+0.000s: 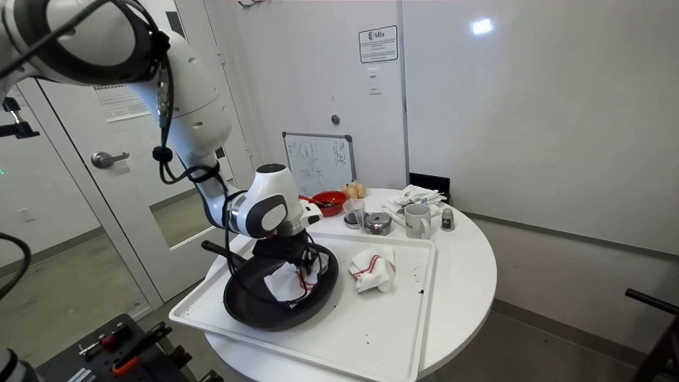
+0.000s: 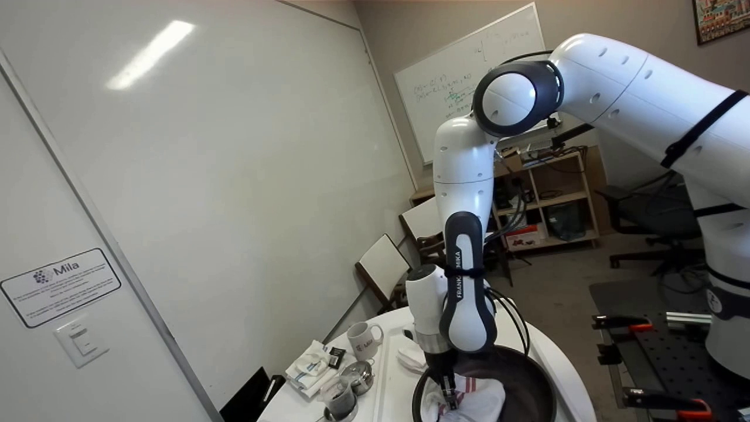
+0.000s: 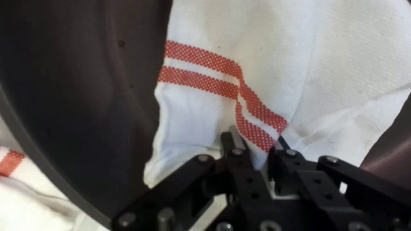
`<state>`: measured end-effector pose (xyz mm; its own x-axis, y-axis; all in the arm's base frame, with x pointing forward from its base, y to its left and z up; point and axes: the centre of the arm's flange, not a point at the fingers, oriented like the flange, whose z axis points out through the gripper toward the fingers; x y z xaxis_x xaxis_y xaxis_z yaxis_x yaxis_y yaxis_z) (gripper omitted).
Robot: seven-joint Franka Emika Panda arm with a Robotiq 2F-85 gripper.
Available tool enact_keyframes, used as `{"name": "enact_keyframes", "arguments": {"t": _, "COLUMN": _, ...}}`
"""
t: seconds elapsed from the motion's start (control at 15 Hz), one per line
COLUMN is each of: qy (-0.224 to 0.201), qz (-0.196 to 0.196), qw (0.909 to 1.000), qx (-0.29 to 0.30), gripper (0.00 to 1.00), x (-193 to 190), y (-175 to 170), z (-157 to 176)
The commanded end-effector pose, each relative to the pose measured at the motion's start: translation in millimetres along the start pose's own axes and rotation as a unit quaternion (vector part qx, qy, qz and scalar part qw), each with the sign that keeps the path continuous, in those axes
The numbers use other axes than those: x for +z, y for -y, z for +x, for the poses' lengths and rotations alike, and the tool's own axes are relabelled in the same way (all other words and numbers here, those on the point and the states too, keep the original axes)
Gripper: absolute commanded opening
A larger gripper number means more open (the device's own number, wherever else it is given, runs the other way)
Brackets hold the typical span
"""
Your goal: Pick the cloth on the tray and wipe the pan
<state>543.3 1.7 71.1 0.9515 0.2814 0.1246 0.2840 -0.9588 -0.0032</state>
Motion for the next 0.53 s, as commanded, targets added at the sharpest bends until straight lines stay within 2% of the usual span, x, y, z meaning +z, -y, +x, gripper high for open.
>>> {"name": "enact_keyframes", "arguments": {"t": 0.0, "qy": 0.017, "qz": -0.036, "qw": 0.9991, "qx": 0.011, "gripper": 0.10, "x": 3.0, "y": 0.3, "z": -35.7}}
{"name": "enact_keyframes", "arguments": {"t": 0.27, "qy": 0.044, "qz": -0.059, "qw": 0.9971, "qx": 0.019, "gripper": 0.10, "x": -2.1, "y": 4.1, "z": -56.9}}
{"name": "enact_keyframes", "arguments": {"t": 0.47, "qy": 0.062, "qz": -0.058, "qw": 0.9964, "qx": 0.003, "gripper": 0.10, "x": -5.7, "y": 14.7, "z": -70.7}}
